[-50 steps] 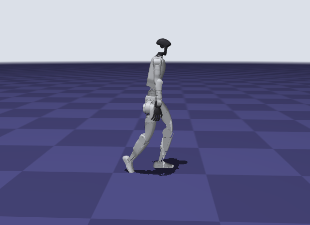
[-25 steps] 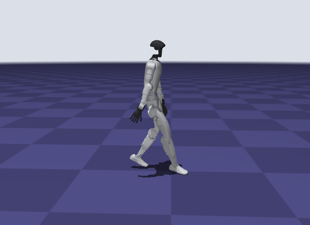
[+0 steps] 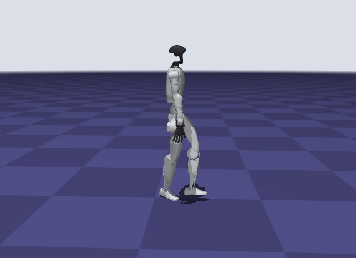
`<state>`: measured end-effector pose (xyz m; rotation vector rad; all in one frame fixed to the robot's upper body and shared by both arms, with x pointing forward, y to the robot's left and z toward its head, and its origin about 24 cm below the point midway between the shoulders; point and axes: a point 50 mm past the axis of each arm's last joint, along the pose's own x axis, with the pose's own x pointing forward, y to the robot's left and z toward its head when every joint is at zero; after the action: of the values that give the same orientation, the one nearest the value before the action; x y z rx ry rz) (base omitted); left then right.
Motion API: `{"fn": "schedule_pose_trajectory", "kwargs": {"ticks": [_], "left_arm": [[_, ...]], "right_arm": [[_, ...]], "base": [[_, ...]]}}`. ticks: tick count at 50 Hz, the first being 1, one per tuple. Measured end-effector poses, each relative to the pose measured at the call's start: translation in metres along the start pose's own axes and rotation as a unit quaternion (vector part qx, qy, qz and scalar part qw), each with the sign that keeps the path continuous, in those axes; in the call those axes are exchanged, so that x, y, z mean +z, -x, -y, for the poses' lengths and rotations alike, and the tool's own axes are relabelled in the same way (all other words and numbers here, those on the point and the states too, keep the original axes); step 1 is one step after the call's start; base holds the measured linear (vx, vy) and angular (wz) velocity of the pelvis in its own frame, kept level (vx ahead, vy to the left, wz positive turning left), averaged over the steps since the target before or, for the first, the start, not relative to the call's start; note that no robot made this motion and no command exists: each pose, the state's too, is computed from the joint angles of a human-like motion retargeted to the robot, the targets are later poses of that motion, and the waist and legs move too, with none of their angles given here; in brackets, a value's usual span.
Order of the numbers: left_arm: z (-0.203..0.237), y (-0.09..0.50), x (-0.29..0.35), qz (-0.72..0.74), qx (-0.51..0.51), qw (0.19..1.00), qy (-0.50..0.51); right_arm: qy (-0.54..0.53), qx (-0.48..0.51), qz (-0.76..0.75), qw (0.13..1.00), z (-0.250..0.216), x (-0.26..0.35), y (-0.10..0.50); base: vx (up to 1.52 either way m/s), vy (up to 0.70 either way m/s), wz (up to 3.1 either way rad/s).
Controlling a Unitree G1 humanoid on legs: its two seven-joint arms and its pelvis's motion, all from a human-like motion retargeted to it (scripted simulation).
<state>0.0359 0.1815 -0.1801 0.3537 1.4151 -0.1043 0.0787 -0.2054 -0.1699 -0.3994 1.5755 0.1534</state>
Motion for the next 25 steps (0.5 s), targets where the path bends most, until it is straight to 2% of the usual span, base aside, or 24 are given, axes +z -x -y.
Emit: {"fn": "schedule_pose_trajectory", "kwargs": {"ticks": [5, 9, 15, 18, 25], "left_arm": [[0.006, 0.001, -0.009, -0.048, -0.060, 0.992, 0.103], [-0.003, 0.001, -0.016, -0.077, -0.049, 0.993, 0.077], [-0.007, 0.003, -0.036, -0.094, -0.035, 0.991, 0.089], [-0.030, 0.002, -0.031, -0.092, -0.029, 0.992, 0.085], [-0.096, 0.004, 0.029, -0.047, 0.077, 0.994, -0.061]], "right_arm": [[0.042, -0.014, 0.082, 0.996, 0.007, 0.048, 0.010], [0.049, -0.010, 0.108, 0.993, 0.002, 0.058, 0.012], [0.071, 0.002, 0.033, 0.997, -0.023, 0.007, -0.001], [0.040, 0.025, -0.010, 0.999, -0.030, -0.019, -0.004], [-0.036, 0.081, -0.114, 0.990, -0.037, -0.079, -0.004]], "base": [[0.76, 0.13, -0.37], [0.67, 0.15, -0.38], [0.88, 0.18, -0.03], [0.64, 0.10, 0.62], [0.46, 0.00, 0.53]]}}
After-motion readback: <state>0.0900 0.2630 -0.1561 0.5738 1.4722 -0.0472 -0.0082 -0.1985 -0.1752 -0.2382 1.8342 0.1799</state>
